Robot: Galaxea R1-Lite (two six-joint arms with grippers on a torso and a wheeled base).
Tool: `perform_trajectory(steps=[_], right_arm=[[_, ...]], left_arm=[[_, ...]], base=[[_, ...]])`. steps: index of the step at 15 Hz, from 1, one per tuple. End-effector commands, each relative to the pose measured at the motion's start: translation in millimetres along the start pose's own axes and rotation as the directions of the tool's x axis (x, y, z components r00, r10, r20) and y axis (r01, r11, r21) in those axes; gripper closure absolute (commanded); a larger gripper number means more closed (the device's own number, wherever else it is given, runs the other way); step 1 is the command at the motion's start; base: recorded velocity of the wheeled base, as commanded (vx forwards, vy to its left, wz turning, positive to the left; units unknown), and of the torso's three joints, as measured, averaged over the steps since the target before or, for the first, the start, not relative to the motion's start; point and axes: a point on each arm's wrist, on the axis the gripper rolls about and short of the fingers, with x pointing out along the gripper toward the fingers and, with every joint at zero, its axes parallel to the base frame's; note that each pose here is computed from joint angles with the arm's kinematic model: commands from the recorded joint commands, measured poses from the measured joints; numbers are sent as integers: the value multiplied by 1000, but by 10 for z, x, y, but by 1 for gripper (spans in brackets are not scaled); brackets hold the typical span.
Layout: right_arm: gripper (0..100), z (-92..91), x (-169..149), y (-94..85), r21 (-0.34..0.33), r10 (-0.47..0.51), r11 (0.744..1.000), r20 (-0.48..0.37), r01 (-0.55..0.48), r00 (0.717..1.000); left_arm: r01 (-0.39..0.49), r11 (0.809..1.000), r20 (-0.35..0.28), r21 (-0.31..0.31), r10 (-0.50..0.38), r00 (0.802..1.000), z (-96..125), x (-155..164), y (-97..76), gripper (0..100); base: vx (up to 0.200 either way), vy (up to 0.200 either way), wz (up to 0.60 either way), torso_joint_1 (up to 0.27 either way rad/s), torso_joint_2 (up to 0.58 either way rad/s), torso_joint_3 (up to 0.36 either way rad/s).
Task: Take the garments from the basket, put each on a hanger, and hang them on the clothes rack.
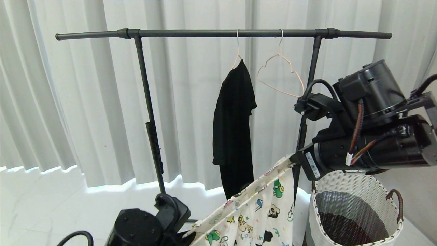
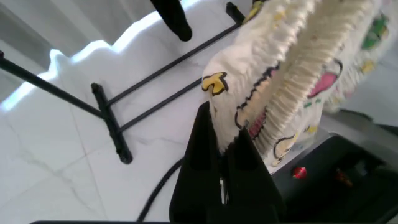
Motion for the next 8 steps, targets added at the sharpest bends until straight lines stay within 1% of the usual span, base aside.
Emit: perform_trajectory(steps=[1,2,3,4,5,6,7,8], right_arm=[[100,-43,-160,-54,9,-5,1000,24,4,1000],[100,-34,-194,-73,15,-8,1000,35,8,999],[100,-19,-221,-92,20,-13,1000,47,12,999],[100,8,-277,-115,23,-17,1000,68,16,998],[100,46,-368,-126,27,-14,1000,101,11,995],[100,78,-453,-136,30,-11,1000,131,7,991],[100,126,-551,-143,31,-7,1000,165,2,986],[100,170,-626,-147,30,-5,1000,194,-1,981]], left_arm=[[119,987,115,-112,-106,988,764,-389,71,100],[218,967,92,-129,-207,974,988,-616,106,100],[282,949,46,-145,-278,959,1188,-837,155,100],[299,941,20,-157,-300,954,1409,-1025,190,100],[291,942,23,-167,-291,957,1636,-1154,232,100],[283,944,43,-168,-280,959,1830,-1209,267,100],[281,946,71,-164,-273,959,1967,-1262,292,100],[280,948,89,-148,-270,959,2033,-1291,299,100]], base=[[0,0,0,0,0,0],[0,0,0,0,0,0],[0,0,0,0,0,0],[0,0,0,0,0,0],[0,0,0,0,0,0],[0,0,0,0,0,0],[0,0,0,0,0,0],[0,0,0,0,0,0]])
